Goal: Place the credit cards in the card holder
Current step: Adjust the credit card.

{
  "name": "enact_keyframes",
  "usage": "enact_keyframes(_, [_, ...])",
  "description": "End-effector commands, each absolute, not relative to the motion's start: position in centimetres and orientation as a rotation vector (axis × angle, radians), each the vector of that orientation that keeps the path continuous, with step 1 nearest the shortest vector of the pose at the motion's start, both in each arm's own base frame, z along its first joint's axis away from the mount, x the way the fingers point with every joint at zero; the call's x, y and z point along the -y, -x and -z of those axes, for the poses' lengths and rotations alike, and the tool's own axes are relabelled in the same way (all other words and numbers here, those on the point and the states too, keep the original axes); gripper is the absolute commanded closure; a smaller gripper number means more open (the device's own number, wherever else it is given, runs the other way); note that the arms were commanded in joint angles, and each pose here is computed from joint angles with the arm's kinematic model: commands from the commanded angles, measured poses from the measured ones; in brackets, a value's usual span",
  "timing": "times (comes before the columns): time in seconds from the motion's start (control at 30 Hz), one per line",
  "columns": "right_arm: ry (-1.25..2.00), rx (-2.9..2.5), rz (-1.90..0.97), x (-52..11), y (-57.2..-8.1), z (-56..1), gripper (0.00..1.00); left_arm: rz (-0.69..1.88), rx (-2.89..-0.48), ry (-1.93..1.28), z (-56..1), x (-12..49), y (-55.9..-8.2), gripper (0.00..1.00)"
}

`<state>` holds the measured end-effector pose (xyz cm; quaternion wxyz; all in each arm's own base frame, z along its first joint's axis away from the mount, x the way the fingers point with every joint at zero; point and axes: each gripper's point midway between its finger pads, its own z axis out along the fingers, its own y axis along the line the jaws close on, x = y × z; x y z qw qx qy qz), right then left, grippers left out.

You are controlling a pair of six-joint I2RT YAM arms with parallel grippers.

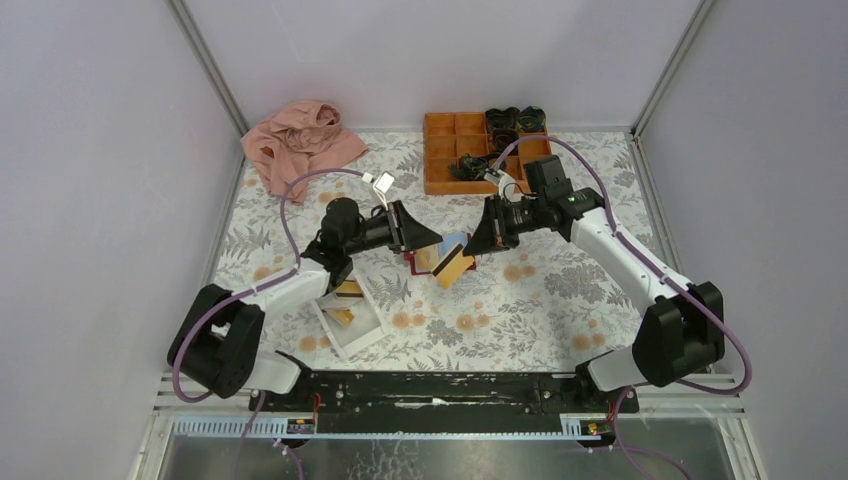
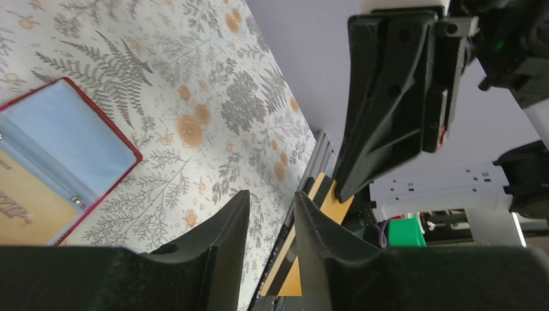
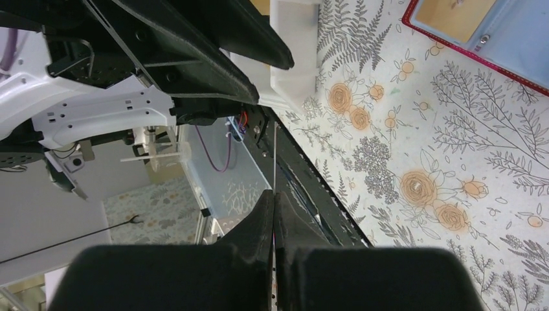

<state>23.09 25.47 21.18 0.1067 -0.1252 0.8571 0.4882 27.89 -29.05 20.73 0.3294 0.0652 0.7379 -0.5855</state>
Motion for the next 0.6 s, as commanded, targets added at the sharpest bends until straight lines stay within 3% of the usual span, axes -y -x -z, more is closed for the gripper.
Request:
enact_keyframes(0.0, [0.401,-2.469,-1.559,-25.8,-23.2,-22.2,1.0,1.658,-1.853,-0.299,-22.2,29.5,-26.6,0.62])
enact_keyframes(0.57, [0.371,-2.441,-1.653,-26.9,-24.9,-22.2,1.0,1.74,-1.917,-0.404,-20.5,29.3,-24.8,0.6])
